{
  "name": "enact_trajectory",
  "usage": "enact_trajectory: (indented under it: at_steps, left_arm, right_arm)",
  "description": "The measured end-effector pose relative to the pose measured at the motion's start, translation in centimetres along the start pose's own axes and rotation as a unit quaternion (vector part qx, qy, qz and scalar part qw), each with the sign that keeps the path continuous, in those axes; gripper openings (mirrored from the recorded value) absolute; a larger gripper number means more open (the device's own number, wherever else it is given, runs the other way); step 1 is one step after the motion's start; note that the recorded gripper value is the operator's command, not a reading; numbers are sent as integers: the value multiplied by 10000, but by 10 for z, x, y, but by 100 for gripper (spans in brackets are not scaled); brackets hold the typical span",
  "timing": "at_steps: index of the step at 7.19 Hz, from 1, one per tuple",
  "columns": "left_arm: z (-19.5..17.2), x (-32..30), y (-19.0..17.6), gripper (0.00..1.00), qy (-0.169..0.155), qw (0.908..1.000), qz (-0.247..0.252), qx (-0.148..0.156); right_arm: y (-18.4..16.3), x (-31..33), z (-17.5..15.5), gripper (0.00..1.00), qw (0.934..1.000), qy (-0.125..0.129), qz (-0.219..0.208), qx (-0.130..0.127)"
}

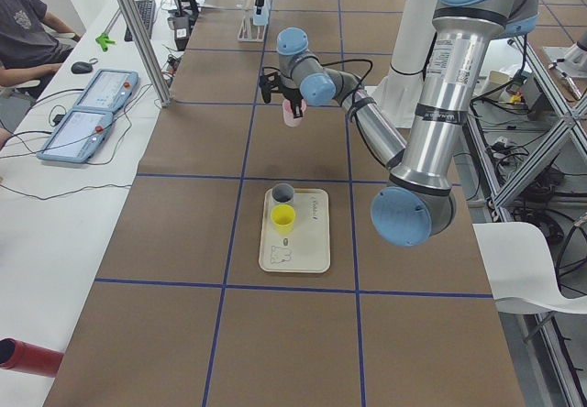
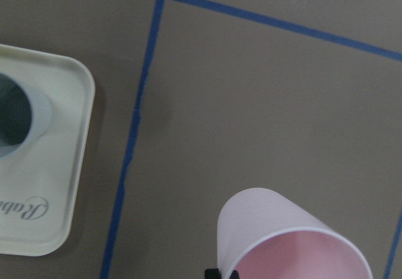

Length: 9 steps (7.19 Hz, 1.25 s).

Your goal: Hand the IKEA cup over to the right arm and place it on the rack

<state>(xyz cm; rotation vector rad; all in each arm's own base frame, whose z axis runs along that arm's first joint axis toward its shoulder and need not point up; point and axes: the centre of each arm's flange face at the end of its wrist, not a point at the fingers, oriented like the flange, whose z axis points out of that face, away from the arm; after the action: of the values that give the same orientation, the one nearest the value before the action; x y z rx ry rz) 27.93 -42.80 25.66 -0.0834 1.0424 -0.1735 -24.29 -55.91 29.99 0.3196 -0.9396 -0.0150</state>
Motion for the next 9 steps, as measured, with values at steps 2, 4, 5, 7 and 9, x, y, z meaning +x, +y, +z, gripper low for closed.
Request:
enact_trajectory:
  at_steps: [2, 4, 5, 7, 9]
  left_arm:
    - [5, 59, -33, 0, 170, 9994, -276, 76]
    - [-1, 104, -49, 0, 406, 9974, -572, 140]
    - [-8, 119, -49, 0, 690, 9945, -765, 179]
    - [-15, 136, -51, 0, 1773, 9769, -1181, 169]
    - [-20, 140, -48, 0, 2647, 9552, -1324, -26]
  right_arm:
    - [11, -41, -4, 99, 9953, -788, 445, 340]
    - [21, -65, -16, 98, 9830, -1538, 848, 537]
    - [26, -74, -24, 97, 9741, -1927, 1026, 591]
    - [28, -99, -48, 95, 9527, -2675, 1331, 551]
    - [31, -124, -70, 94, 9256, -3377, 1667, 390]
